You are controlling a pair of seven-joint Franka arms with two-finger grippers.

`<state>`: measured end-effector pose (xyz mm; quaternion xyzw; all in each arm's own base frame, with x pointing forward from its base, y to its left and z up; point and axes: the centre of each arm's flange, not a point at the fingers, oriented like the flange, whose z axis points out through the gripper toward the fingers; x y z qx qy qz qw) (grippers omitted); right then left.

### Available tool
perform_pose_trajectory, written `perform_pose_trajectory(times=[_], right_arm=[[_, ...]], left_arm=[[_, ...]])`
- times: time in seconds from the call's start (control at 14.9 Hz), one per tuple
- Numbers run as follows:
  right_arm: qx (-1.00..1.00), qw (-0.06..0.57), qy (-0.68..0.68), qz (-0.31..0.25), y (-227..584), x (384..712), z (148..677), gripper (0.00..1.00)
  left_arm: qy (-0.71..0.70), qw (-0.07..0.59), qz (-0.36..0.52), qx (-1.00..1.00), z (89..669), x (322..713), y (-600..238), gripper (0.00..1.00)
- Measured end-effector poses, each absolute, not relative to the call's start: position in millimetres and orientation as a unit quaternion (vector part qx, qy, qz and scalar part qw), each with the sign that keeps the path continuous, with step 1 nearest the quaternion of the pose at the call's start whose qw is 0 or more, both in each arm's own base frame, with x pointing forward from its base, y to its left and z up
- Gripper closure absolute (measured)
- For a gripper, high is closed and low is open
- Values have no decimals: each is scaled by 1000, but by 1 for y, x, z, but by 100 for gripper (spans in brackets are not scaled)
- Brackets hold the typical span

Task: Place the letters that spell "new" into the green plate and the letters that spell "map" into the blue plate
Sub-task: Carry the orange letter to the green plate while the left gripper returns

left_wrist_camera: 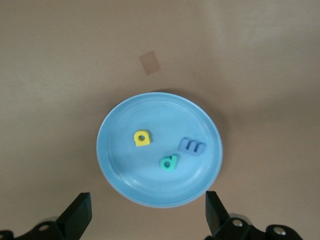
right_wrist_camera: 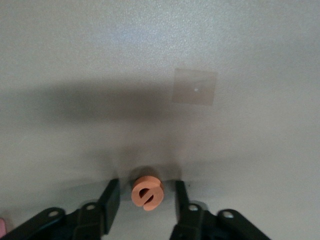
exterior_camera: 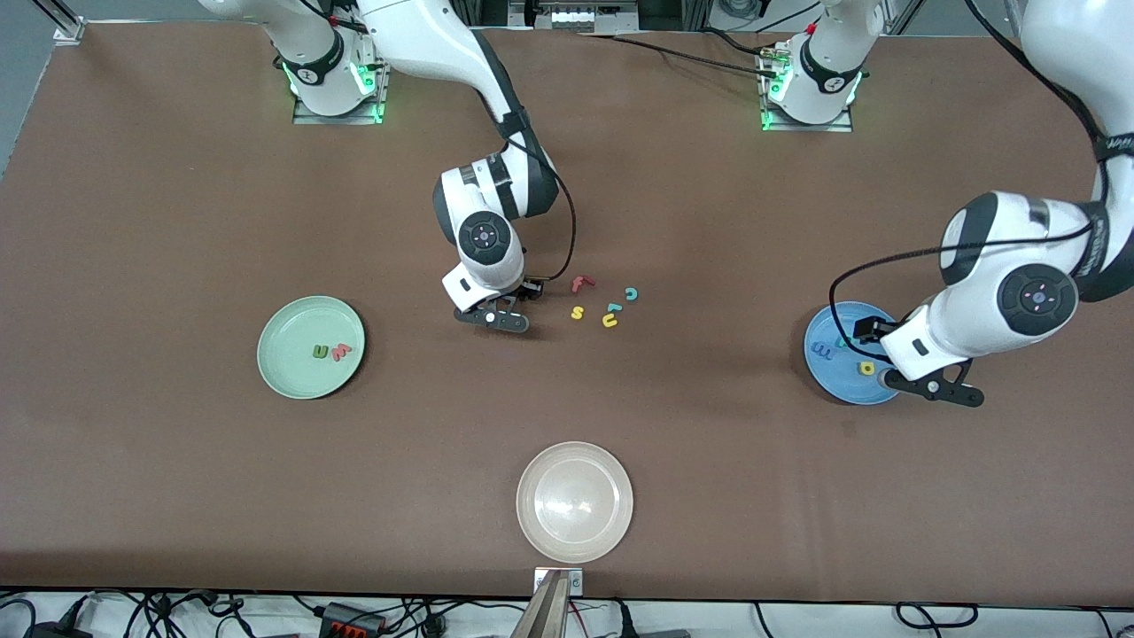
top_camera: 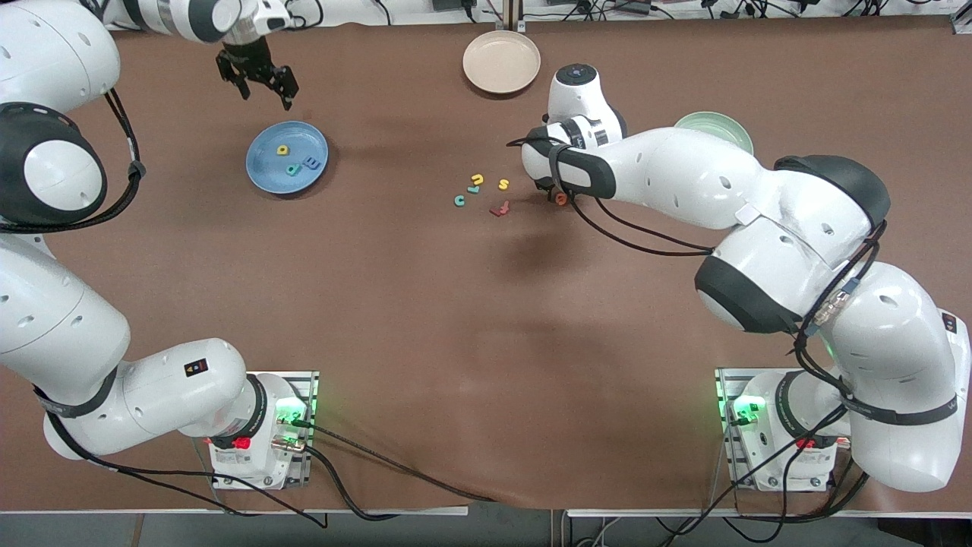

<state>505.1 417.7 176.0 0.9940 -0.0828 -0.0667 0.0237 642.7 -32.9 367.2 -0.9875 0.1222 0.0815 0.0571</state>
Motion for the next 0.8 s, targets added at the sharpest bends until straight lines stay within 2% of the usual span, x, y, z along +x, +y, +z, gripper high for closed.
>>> perform_pose_trajectory(times=[0.2, 0.33, 0.4, 0.47, 0.67, 0.8], right_arm=[[994, 23, -84, -66, 418, 505, 176, 52], [994, 22, -84, -63, 419, 506, 177, 65], [994, 21, -84, -62, 419, 506, 177, 66], [994, 21, -83, -62, 419, 506, 177, 72], [994, 20, -86, -58, 417, 509, 179, 72], [994, 21, -98, -44, 402, 524, 190, 72]], left_arm=[[124, 66, 100, -985, 431, 642, -48, 0], [124, 69, 111, -984, 456, 638, -53, 0], [123, 69, 110, -984, 466, 638, -54, 0], [122, 69, 104, -985, 476, 638, -56, 0], [95, 43, 80, -991, 519, 627, -51, 0], [73, 30, 65, -995, 547, 617, -38, 0]])
